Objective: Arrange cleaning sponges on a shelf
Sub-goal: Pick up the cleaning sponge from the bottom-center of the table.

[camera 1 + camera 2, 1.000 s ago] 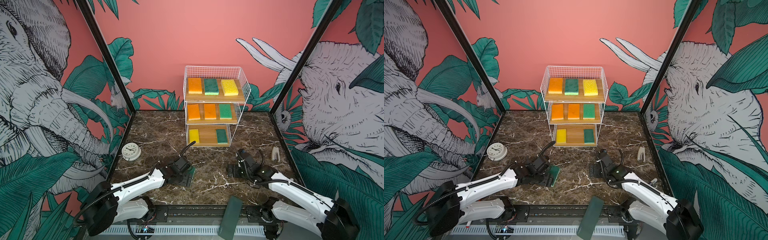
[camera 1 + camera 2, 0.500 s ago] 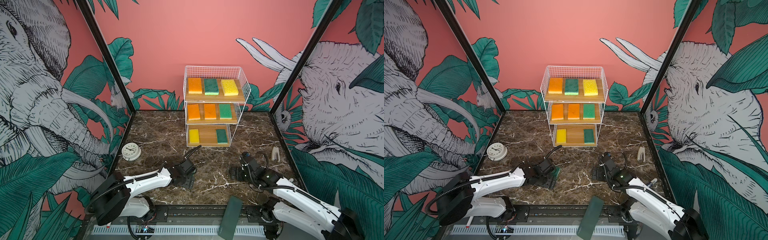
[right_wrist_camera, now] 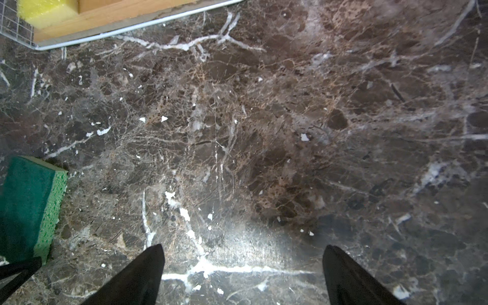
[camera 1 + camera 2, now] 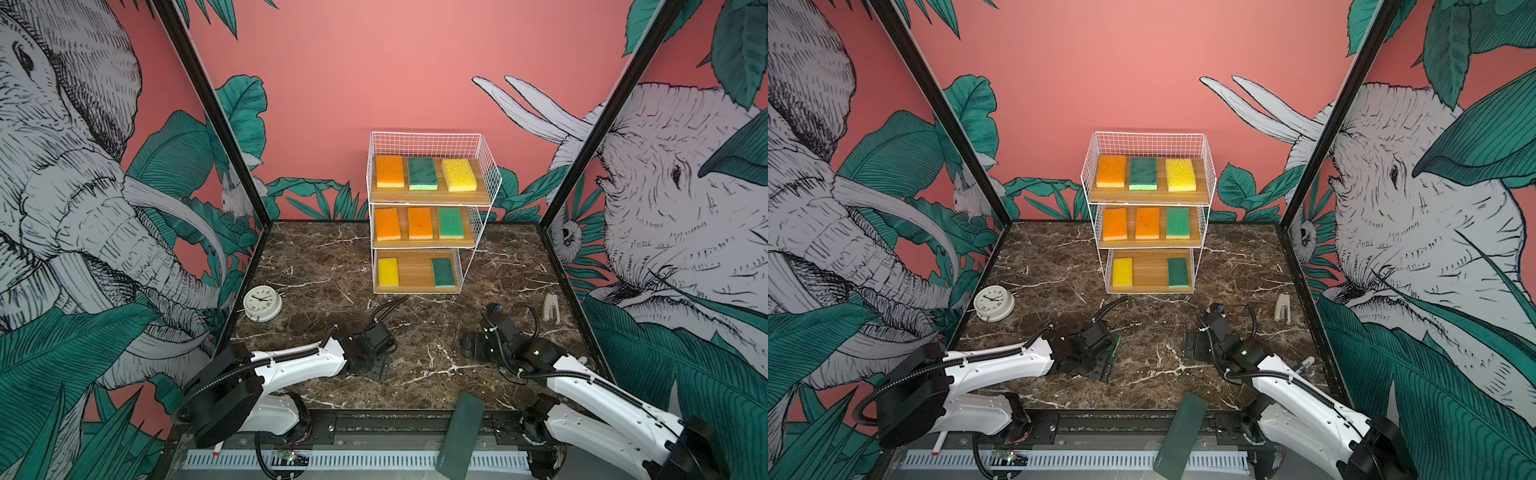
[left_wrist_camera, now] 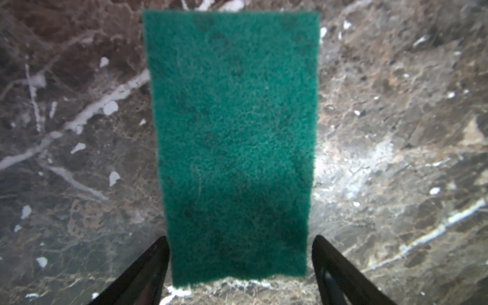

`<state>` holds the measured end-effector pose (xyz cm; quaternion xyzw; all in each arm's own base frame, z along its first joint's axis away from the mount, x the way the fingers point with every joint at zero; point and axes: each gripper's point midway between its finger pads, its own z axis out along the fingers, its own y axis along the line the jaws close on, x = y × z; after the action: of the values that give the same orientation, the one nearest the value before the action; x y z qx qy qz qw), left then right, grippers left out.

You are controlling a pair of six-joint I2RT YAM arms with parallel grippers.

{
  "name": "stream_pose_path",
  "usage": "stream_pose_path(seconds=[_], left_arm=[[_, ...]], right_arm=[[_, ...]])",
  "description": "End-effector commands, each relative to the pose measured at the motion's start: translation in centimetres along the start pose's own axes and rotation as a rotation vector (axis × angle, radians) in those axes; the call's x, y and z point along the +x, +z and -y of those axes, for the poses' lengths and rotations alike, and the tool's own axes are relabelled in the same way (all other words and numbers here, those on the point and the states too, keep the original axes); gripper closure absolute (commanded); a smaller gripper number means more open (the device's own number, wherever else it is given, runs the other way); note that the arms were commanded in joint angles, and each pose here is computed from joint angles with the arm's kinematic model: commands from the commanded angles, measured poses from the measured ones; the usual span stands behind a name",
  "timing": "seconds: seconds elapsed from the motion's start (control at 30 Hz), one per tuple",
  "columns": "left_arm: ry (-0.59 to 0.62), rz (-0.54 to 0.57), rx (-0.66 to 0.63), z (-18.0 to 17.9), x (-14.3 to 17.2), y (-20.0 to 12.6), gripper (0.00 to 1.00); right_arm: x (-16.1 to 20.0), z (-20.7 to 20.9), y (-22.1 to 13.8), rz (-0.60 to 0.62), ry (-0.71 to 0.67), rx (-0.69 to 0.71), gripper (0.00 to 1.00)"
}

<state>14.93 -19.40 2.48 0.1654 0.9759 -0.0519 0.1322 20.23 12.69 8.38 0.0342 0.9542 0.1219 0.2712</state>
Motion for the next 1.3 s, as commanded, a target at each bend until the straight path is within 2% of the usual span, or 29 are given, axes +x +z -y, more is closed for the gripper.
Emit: stream_pose_path(seconds=[0.0,0.2,0.5,0.73,0.83,1.0,1.27], left_arm=[[-0.002,-0.008,-0.046,-0.6,0.2,-0.1,0.15],[0.006,-0.074,-0.12,-1.7,1.3,0.7,0.16],[0.015,-0.062,-0.066,-0.5,1.1,1.9,0.22],[-0.003,-0.068,-0.069,-0.4,1.4,1.3,0.28],[-0.047,-0.025,-0.102,-0.2,0.1,-0.1,0.32],[-0.085,0.068,-0.025,2.7,-3.6,-2.1,0.33],[-0.174,0.18,0.058,6.3,-8.4,-2.2,0.34]], right_arm=[[-1.1,0.2,-0.7,0.05,0.034,0.009,0.03],[-1.3,0.3,-0.7,0.04,0.024,0.029,0.03],[-1.0,0.3,-0.5,0.02,0.023,0.038,0.03],[-0.8,1.0,-0.8,0.029,0.035,0.055,0.03],[-0.8,1.3,-1.1,0.035,0.036,0.068,0.03],[-0.9,1.9,-1.6,0.047,0.03,0.09,0.03],[-1.0,2.8,-2.4,0.074,0.028,0.113,0.03]])
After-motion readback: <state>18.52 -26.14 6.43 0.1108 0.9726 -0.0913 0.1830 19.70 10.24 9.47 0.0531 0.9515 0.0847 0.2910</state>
